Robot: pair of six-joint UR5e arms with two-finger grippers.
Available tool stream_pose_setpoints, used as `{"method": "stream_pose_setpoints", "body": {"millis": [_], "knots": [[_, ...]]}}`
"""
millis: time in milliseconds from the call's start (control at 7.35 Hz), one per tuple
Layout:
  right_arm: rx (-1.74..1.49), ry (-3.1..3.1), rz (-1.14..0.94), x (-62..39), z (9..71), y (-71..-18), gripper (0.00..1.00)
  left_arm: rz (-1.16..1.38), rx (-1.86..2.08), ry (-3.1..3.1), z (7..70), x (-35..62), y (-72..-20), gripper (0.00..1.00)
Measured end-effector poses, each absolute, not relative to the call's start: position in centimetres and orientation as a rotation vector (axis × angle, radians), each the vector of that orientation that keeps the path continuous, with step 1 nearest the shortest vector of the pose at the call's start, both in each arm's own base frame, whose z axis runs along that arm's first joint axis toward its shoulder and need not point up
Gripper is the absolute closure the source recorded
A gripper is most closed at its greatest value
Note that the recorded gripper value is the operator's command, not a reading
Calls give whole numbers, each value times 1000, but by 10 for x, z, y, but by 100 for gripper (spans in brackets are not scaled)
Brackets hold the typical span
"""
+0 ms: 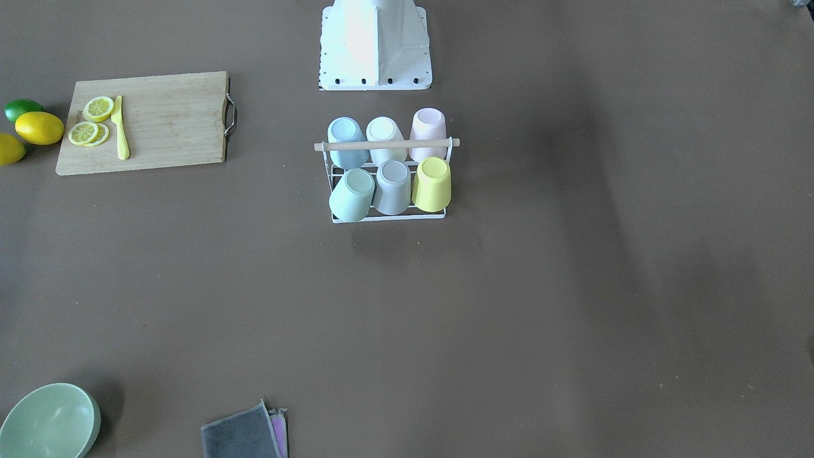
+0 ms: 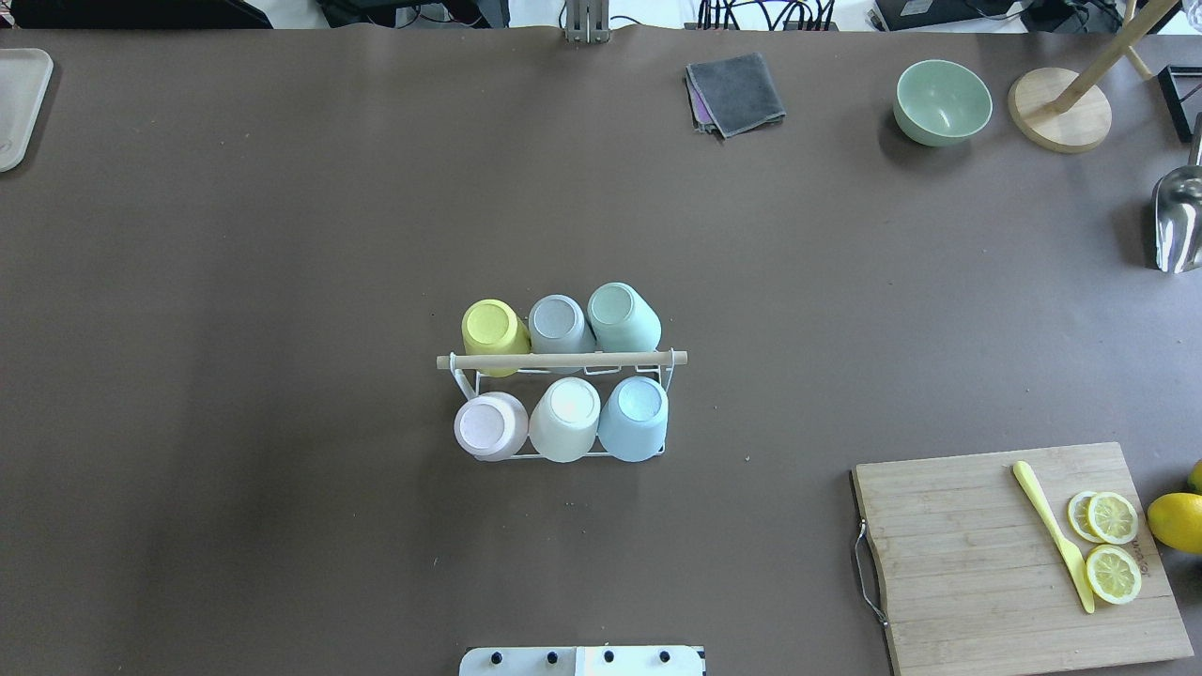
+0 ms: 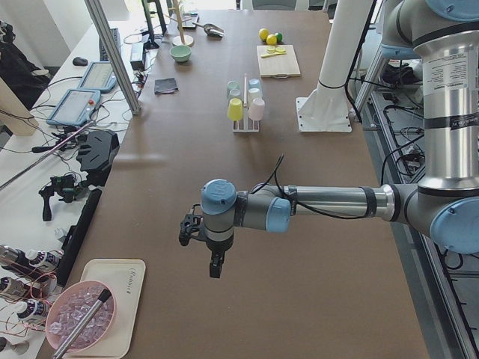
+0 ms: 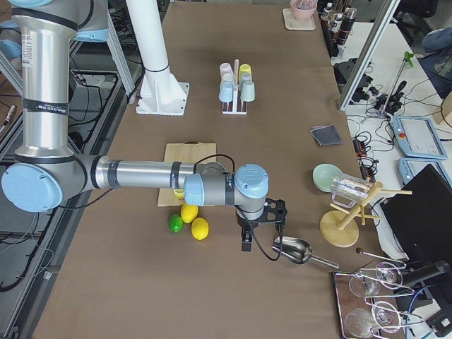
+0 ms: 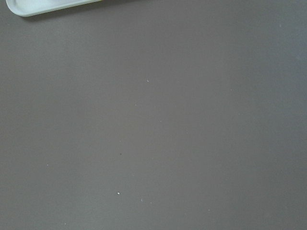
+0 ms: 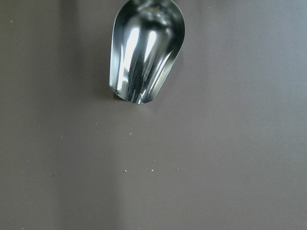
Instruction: Place cup on cup holder
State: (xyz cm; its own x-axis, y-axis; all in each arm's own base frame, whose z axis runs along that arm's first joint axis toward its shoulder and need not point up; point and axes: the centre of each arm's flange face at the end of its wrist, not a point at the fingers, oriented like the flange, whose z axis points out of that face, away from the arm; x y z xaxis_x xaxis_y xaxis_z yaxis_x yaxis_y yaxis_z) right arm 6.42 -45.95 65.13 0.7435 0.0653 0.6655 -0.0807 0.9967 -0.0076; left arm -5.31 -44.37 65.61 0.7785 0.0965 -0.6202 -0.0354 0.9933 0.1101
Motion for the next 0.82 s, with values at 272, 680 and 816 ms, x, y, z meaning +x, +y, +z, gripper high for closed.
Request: {"method": "stream_pose_setpoints", "body": {"millis": [272, 680, 816], "knots": [[22, -728, 80, 64, 652, -459, 0, 73, 100, 675, 653, -53, -445, 1], [24, -728, 76, 64, 652, -458, 0, 73, 99, 675, 654, -53, -446, 1], [25, -728, 76, 64, 652, -458, 0, 73, 99, 675, 654, -53, -447, 1]]}}
